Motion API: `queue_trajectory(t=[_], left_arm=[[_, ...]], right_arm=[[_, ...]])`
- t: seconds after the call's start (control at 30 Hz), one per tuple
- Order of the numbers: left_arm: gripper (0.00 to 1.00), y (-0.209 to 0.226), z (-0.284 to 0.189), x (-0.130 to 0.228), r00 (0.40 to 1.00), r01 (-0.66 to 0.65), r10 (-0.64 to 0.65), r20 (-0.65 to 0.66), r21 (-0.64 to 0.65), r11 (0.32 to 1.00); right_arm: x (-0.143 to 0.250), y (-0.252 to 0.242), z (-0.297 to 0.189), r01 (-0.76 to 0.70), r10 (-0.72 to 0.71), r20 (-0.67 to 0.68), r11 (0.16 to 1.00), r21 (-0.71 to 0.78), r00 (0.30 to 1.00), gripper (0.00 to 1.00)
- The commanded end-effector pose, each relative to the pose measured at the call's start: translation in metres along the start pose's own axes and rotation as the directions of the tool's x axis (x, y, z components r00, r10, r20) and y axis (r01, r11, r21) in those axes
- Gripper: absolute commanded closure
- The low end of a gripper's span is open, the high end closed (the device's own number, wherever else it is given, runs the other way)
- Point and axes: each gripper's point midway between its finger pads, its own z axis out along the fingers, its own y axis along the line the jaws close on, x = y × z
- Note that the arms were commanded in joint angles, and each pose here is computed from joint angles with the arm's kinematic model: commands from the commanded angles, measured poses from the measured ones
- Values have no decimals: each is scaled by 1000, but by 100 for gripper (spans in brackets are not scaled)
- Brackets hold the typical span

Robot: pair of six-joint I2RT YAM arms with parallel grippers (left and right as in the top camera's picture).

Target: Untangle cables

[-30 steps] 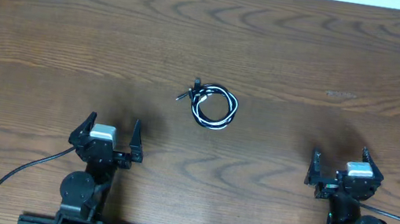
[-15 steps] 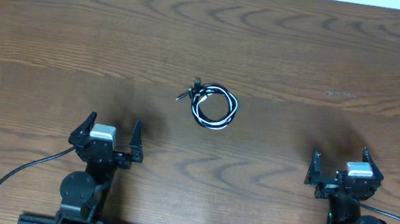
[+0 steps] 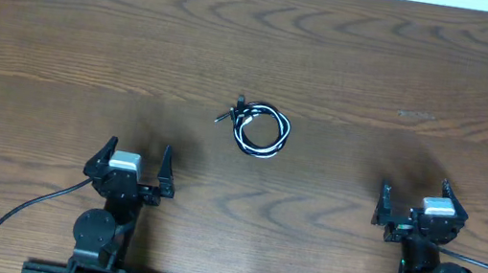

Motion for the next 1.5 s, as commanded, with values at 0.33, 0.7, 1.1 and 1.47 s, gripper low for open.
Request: queue_trajectory(t=[0.33, 0.7, 1.1, 1.47], left_arm=[[1, 4, -6, 6, 991, 117, -119, -66, -28, 993], [0, 5, -13, 17, 963, 105, -116, -244, -57, 993], [0, 4, 4, 13, 867, 81, -115, -486, -90, 993], [0, -19, 21, 11, 656, 138, -117, -746, -34, 990]], right_arm=[[0, -2, 0, -121, 121, 1, 993, 9, 993, 1], [5, -9, -2, -130, 136, -133, 990, 53, 982, 1], [-7, -10, 19, -126, 139, -364, 990, 60, 921, 1], [-16, 1, 35, -118, 77, -648, 993, -21, 758, 1]])
